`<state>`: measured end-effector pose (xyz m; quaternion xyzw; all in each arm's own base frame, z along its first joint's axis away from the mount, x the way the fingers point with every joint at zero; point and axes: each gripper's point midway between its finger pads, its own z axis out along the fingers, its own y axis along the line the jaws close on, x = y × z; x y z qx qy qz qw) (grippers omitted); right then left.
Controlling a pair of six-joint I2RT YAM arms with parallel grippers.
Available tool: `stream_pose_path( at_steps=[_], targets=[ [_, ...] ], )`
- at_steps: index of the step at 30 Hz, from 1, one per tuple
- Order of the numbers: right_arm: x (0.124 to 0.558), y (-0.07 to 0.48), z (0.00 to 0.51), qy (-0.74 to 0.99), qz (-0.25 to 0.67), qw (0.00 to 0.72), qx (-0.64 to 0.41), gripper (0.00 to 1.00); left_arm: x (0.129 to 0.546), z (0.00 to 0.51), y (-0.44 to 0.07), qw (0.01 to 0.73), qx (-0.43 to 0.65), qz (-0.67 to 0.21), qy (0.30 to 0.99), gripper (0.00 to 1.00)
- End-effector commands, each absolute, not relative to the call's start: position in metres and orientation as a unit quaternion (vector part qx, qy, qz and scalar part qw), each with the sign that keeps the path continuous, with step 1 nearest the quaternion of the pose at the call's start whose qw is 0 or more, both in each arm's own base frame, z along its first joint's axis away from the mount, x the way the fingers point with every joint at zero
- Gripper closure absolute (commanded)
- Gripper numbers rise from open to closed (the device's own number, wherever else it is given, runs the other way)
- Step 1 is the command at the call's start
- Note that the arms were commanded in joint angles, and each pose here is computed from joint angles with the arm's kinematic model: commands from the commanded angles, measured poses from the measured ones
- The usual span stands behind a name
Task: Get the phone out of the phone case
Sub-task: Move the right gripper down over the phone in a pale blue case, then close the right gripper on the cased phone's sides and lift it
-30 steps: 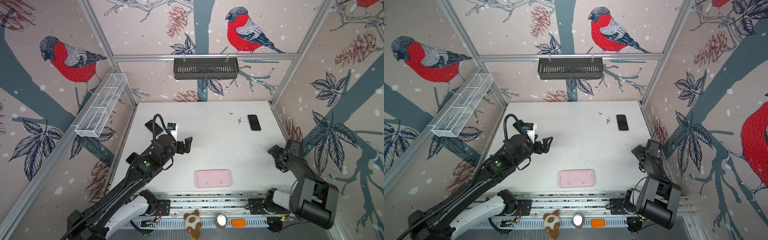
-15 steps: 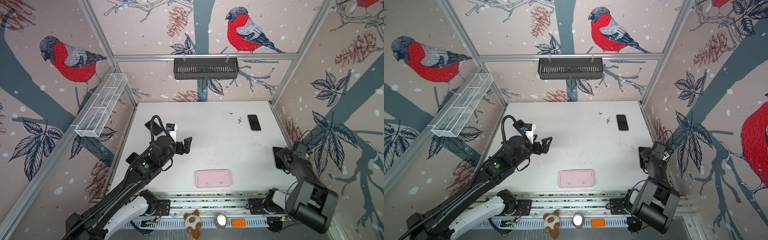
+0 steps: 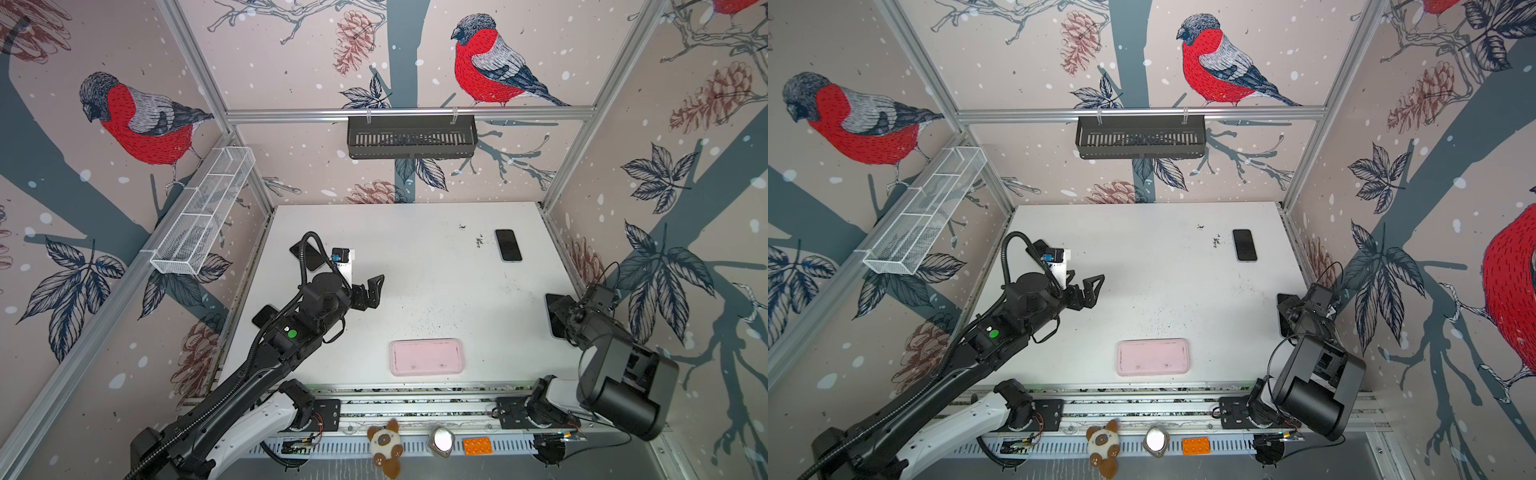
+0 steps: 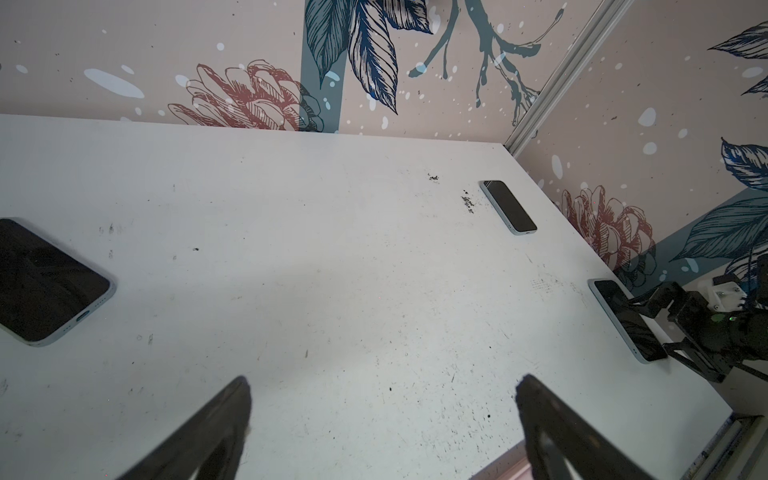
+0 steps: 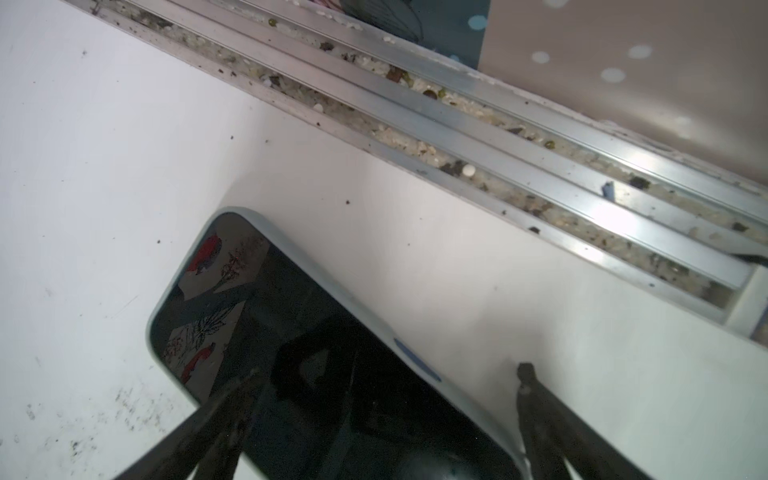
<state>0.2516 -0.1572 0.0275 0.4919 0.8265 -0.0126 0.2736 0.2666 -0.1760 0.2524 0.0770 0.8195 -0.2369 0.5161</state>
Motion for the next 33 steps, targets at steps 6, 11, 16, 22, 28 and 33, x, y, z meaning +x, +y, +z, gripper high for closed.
stream_pose_path(
  at_steps=[6,11,16,22,28,33],
  targets=[
    [0.269,-0.124,0.026,0.865,0.002,0.258,0.430,0.00,0.267,0.260,-0.177,0.527,0.072,-0.246,0.810,0.02],
    [0.271,-0.118,0.023,0.877,-0.023,0.245,0.412,0.00,0.267,0.260,-0.177,0.528,0.071,-0.247,0.810,0.02],
    [0.271,-0.112,0.020,0.890,-0.055,0.229,0.390,0.00,0.266,0.261,-0.177,0.528,0.072,-0.249,0.809,0.02],
    [0.270,-0.108,0.024,0.901,-0.088,0.214,0.368,0.00,0.266,0.262,-0.177,0.530,0.070,-0.249,0.807,0.02],
    [0.267,-0.105,0.013,0.908,-0.096,0.184,0.365,0.00,0.265,0.264,-0.175,0.533,0.067,-0.252,0.805,0.02],
    [0.265,-0.110,0.011,0.906,-0.113,0.172,0.369,0.00,0.264,0.265,-0.177,0.532,0.070,-0.258,0.803,0.02]
  ],
)
